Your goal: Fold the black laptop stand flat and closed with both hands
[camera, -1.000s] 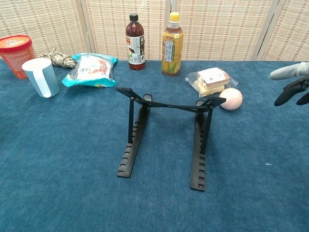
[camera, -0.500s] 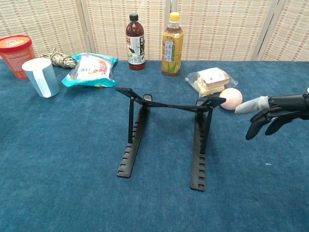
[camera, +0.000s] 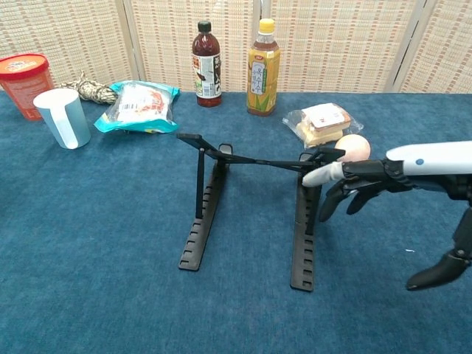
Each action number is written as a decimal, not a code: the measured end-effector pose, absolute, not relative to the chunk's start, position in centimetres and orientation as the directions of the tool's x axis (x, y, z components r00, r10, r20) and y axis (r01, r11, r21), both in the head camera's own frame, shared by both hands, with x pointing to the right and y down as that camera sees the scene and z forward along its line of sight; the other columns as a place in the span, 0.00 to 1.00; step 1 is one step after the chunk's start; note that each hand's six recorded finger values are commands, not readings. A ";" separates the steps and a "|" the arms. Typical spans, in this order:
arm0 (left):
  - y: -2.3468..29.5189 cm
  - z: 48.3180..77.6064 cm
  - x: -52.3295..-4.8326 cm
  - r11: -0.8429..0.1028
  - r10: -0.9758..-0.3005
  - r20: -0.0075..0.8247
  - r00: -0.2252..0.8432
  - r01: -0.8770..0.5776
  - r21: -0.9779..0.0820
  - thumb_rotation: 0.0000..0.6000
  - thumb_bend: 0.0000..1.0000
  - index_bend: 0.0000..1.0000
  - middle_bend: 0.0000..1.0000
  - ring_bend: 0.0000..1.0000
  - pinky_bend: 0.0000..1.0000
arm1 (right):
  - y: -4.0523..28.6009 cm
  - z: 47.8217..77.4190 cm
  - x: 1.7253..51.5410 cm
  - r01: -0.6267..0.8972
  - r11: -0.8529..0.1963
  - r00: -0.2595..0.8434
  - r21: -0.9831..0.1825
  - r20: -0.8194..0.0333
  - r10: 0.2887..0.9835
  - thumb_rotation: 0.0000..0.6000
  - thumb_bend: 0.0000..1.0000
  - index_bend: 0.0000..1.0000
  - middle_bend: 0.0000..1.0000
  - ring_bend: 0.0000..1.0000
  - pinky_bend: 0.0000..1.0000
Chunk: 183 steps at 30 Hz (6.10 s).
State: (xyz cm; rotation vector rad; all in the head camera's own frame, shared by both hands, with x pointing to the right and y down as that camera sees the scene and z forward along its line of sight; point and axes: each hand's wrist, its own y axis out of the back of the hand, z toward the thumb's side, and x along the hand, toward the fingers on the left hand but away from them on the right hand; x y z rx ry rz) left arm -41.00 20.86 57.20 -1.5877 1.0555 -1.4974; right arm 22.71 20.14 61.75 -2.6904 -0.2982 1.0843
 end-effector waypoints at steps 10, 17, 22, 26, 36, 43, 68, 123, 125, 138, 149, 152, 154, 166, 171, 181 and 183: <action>21.3 57.1 -41.4 -0.424 -0.904 0.427 -0.013 -0.095 -0.901 1.00 0.13 0.14 0.00 0.00 0.00 | 16.6 62.8 19.3 0.226 -0.921 0.733 -0.318 -0.567 0.376 1.00 0.06 0.02 0.22 0.07 0.18; 21.5 57.1 -41.6 -0.424 -0.904 0.428 -0.016 -0.098 -0.900 1.00 0.13 0.14 0.00 0.00 0.00 | 13.3 63.1 18.1 0.310 -0.877 0.712 -0.367 -0.522 0.470 1.00 0.06 0.02 0.22 0.07 0.18; 21.8 57.2 -41.9 -0.428 -0.901 0.432 -0.024 -0.101 -0.898 1.00 0.13 0.14 0.00 0.00 0.00 | 11.0 63.6 17.6 0.362 -0.849 0.684 -0.385 -0.509 0.522 1.00 0.06 0.02 0.21 0.07 0.18; 22.0 57.2 -42.1 -0.431 -0.899 0.436 -0.031 -0.102 -0.897 1.00 0.13 0.14 0.00 0.00 0.00 | 9.1 64.3 17.1 0.399 -0.827 0.660 -0.396 -0.502 0.559 1.00 0.06 0.02 0.21 0.07 0.18; 22.3 57.3 -42.5 -0.435 -0.897 0.441 -0.040 -0.107 -0.894 1.00 0.13 0.14 0.00 0.00 0.00 | 7.0 65.6 16.5 0.442 -0.804 0.625 -0.397 -0.506 0.594 1.00 0.06 0.02 0.19 0.07 0.18; 22.2 57.4 -42.5 -0.435 -0.897 0.441 -0.037 -0.108 -0.894 1.00 0.13 0.14 0.00 0.00 0.00 | 6.4 65.7 16.7 0.455 -0.793 0.613 -0.406 -0.503 0.609 1.00 0.06 0.02 0.19 0.07 0.18; 22.0 57.8 -42.0 -0.445 -0.893 0.450 -0.026 -0.102 -0.890 1.00 0.13 0.14 0.00 0.00 0.00 | 11.3 63.6 20.9 0.374 -0.867 0.653 -0.329 -0.570 0.499 1.00 0.06 0.02 0.26 0.08 0.18; 21.8 58.7 -41.8 -0.464 -0.884 0.468 -0.021 -0.092 -0.881 1.00 0.13 0.14 0.00 0.00 0.00 | 12.8 71.2 24.6 0.498 -0.839 0.488 -0.218 -0.729 0.479 1.00 0.07 0.00 0.44 0.26 0.21; 21.9 58.7 -41.8 -0.465 -0.883 0.468 -0.023 -0.093 -0.881 1.00 0.13 0.14 0.00 0.00 0.00 | 12.8 71.3 24.5 0.498 -0.839 0.488 -0.219 -0.729 0.480 1.00 0.07 0.00 0.44 0.26 0.21; 22.0 58.7 -42.1 -0.464 -0.883 0.468 -0.027 -0.095 -0.881 1.00 0.13 0.14 0.00 0.00 0.00 | 12.2 71.5 25.0 0.509 -0.829 0.466 -0.232 -0.735 0.492 1.00 0.07 0.00 0.44 0.26 0.21; 21.9 58.6 -42.2 -0.460 -0.885 0.465 -0.029 -0.095 -0.883 1.00 0.13 0.14 0.00 0.00 0.00 | 12.7 71.3 24.7 0.503 -0.837 0.476 -0.218 -0.738 0.478 1.00 0.07 0.00 0.44 0.26 0.21; 21.9 58.5 -42.2 -0.461 -0.884 0.466 -0.029 -0.094 -0.882 1.00 0.13 0.14 0.00 0.00 0.00 | 13.5 70.6 24.3 0.485 -0.851 0.501 -0.199 -0.734 0.457 1.00 0.07 0.00 0.44 0.26 0.21; 21.9 58.5 -42.2 -0.461 -0.885 0.465 -0.030 -0.094 -0.883 1.00 0.13 0.14 0.00 0.00 0.00 | 14.0 70.0 24.1 0.471 -0.861 0.521 -0.191 -0.728 0.446 1.00 0.07 0.00 0.43 0.26 0.21; 22.1 58.3 -42.0 -0.461 -0.885 0.465 -0.025 -0.093 -0.883 1.00 0.13 0.14 0.00 0.00 0.00 | 13.5 65.2 20.6 0.455 -0.875 0.665 -0.164 -0.591 0.456 1.00 0.07 0.00 0.27 0.17 0.21; 22.2 58.0 -42.0 -0.456 -0.888 0.460 -0.026 -0.092 -0.885 1.00 0.13 0.14 0.00 0.00 0.00 | 12.8 63.8 17.5 0.423 -0.893 0.735 -0.157 -0.517 0.439 1.00 0.07 0.00 0.20 0.10 0.20; 22.5 57.7 -42.1 -0.457 -0.886 0.462 -0.035 -0.091 -0.885 1.00 0.13 0.14 0.00 0.00 0.00 | 11.5 62.9 12.6 0.395 -0.906 0.803 -0.153 -0.421 0.421 1.00 0.07 0.00 0.18 0.07 0.09; 22.5 57.6 -42.1 -0.455 -0.887 0.460 -0.034 -0.091 -0.886 1.00 0.13 0.14 0.00 0.00 0.00 | 11.1 63.1 11.6 0.397 -0.905 0.808 -0.151 -0.410 0.423 1.00 0.07 0.00 0.18 0.07 0.09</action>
